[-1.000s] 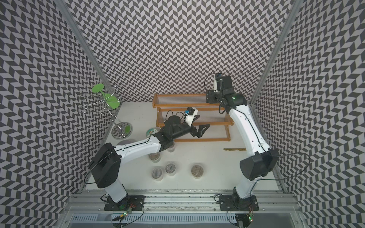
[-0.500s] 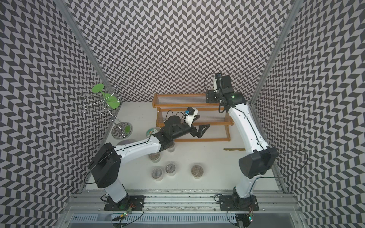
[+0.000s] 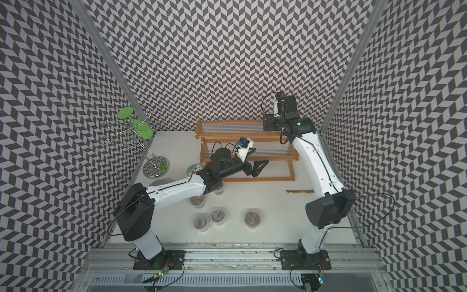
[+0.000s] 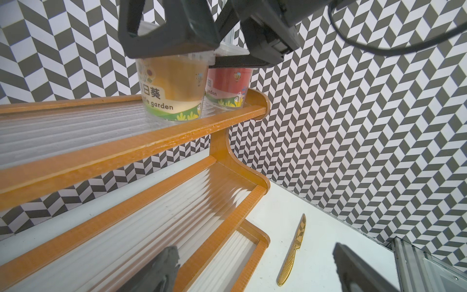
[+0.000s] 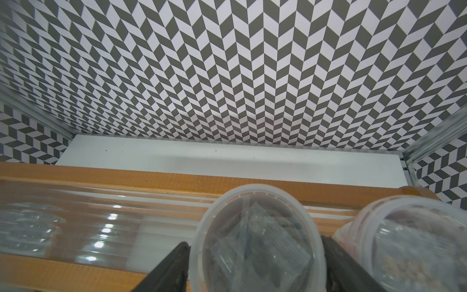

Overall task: Place the seed container on the shelf
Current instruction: Place the seed jar on the shelf.

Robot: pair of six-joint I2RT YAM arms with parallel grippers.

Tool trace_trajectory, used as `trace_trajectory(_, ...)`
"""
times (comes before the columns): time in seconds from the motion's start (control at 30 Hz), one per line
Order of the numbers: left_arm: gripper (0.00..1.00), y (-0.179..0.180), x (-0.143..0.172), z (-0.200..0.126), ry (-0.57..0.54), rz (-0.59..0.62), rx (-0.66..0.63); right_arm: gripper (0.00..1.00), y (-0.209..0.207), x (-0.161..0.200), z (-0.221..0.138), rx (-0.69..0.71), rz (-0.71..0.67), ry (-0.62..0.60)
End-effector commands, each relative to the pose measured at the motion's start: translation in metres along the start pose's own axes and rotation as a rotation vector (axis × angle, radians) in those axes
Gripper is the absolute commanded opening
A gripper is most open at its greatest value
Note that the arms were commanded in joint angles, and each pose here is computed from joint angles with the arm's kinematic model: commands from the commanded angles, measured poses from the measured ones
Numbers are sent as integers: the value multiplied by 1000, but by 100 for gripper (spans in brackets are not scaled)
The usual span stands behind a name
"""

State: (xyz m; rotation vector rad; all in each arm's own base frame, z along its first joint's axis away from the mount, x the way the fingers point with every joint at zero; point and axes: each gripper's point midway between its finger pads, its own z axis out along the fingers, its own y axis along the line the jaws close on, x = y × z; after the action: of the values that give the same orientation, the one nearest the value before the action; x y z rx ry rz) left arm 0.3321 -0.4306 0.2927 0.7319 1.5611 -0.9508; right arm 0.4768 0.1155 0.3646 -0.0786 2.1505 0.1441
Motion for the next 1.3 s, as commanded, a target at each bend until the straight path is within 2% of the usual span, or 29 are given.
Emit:
trace_trajectory(0.0,100,-7,-19,-12,-38,14,11,80,0,-31,-32,-20,14,-113)
trace_trajectory(0.2,100,-9,-27,-19,-50,23,5,82,1,-38,-46,-34,16,-145)
trace_trajectory(0.4,100,-8,-36,-36,-74,36,-23,83,4,-57,-71,-60,24,-234)
trace_trajectory(0.63,100,3,-35,-58,-77,38,-80,99,18,-51,-102,-174,14,-305)
trace_trajectory(0.8,100,14,-26,-84,-59,19,-144,99,32,-11,-125,-305,15,-323)
trace_trajectory(1.03,100,38,7,-127,9,-28,-286,99,77,88,-136,-643,-9,-244)
trace_trajectory(1.13,100,47,19,-147,17,-88,-322,99,77,122,-126,-624,3,-195)
trace_trajectory(1.27,100,49,45,-166,45,-151,-332,99,50,153,-104,-443,48,-137)
